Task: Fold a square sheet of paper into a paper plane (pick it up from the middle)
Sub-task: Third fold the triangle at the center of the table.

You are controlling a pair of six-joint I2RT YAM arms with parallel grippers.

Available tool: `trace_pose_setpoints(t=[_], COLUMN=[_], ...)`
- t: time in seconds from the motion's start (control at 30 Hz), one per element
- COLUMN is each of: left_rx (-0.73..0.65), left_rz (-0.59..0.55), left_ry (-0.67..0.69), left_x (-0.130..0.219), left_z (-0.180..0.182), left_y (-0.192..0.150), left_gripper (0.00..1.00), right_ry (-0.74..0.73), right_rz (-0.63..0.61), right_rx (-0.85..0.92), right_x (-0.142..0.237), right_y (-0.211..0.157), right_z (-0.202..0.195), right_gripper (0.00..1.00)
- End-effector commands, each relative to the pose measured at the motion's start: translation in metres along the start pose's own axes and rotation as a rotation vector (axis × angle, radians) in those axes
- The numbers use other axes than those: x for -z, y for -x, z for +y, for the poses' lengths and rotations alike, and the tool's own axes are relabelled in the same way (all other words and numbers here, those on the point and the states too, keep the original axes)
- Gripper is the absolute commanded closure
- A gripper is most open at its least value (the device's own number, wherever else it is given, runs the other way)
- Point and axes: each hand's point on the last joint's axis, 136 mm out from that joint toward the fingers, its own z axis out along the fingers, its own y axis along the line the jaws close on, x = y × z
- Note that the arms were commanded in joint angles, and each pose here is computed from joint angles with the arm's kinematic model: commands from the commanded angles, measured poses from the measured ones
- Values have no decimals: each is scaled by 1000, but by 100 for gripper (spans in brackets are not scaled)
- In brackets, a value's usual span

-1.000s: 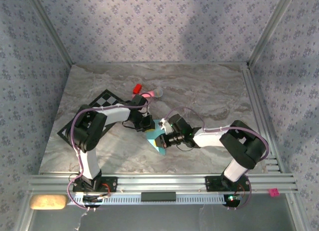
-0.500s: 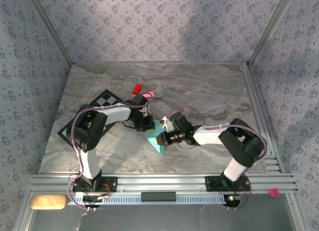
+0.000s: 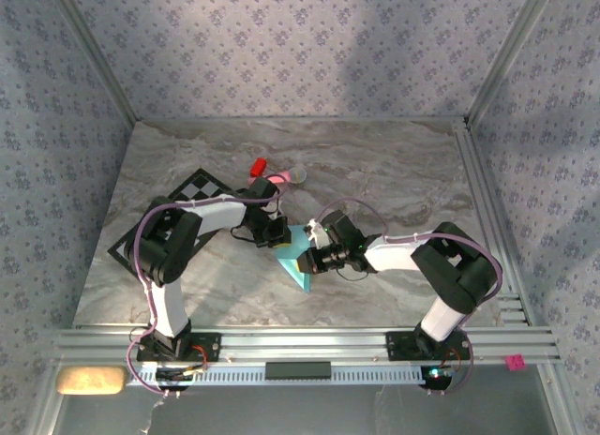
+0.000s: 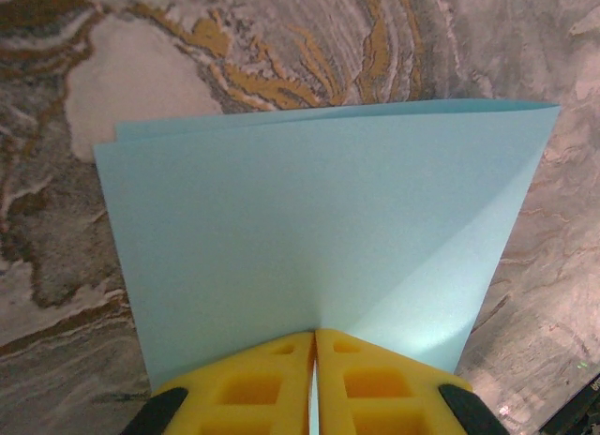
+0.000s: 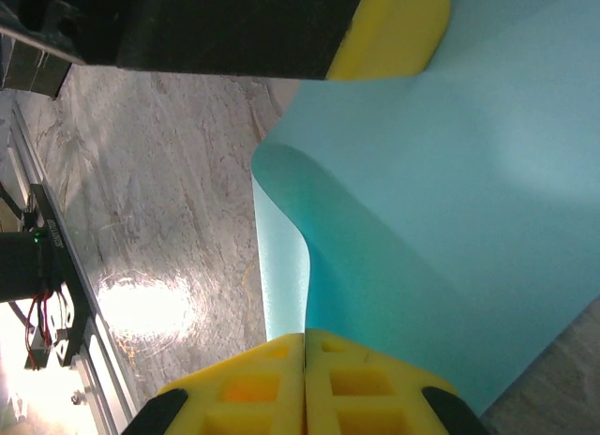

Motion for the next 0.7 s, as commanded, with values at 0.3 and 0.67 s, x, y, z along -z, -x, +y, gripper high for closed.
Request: trace_pose_setpoints(t=[0.3, 0.67], left_rx=[4, 2], left_rz=[40, 43], left_ry=[75, 76], left_x=[-11, -12], left_z=[17, 18], left_y=[-9, -9], left_gripper=[89, 90], right_ry=[-26, -39], right_rz=[2, 4], right_rx=[36, 29], right_x=[1, -3], right_y=[12, 13], right_z=[-2, -8], right_gripper=[92, 93])
